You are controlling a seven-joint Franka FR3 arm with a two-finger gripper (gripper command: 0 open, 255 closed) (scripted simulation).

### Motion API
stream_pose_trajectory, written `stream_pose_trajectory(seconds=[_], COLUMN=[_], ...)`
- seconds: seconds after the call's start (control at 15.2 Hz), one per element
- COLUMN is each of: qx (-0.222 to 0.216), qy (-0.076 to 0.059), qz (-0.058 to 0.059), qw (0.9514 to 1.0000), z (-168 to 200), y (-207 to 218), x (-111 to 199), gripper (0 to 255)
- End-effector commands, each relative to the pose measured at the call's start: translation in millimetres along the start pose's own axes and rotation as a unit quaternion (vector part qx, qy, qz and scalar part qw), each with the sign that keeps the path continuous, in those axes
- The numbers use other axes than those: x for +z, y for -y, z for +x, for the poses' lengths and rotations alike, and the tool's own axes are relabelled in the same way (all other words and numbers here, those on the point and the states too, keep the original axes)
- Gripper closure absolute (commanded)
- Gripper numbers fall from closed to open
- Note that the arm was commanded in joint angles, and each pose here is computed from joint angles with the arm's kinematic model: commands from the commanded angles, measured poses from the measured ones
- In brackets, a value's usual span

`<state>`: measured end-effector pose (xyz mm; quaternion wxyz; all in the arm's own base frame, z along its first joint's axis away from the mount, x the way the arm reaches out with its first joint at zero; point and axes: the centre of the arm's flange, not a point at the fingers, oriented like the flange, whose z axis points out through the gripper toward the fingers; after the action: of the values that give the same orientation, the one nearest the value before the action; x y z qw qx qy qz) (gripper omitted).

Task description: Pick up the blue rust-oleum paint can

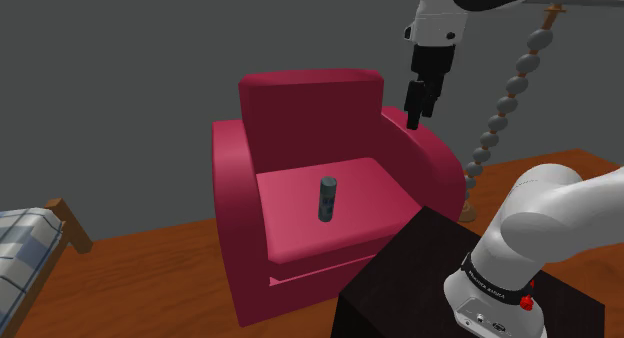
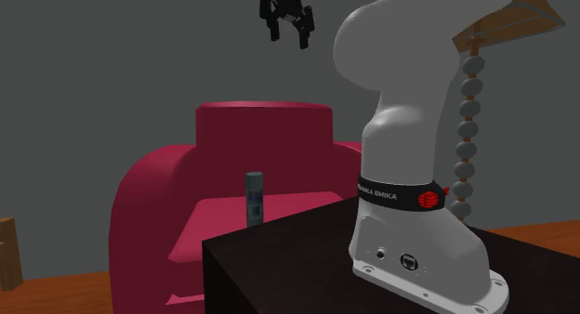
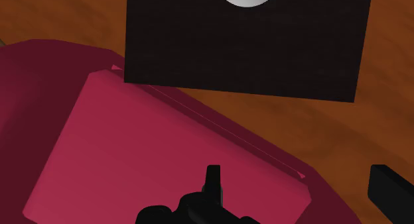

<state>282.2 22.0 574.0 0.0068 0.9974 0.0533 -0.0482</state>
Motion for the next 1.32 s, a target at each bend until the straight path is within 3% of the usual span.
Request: stream_pose_trajectory(seconds=[0.0, 1.25], qx=[0.0, 0.006], qy=[0.0, -0.026], qz=[0.0, 0.005], qw=[1.0, 0.9996], z=[0, 157], y=[0, -44], x=[0, 184], gripper=[0, 0])
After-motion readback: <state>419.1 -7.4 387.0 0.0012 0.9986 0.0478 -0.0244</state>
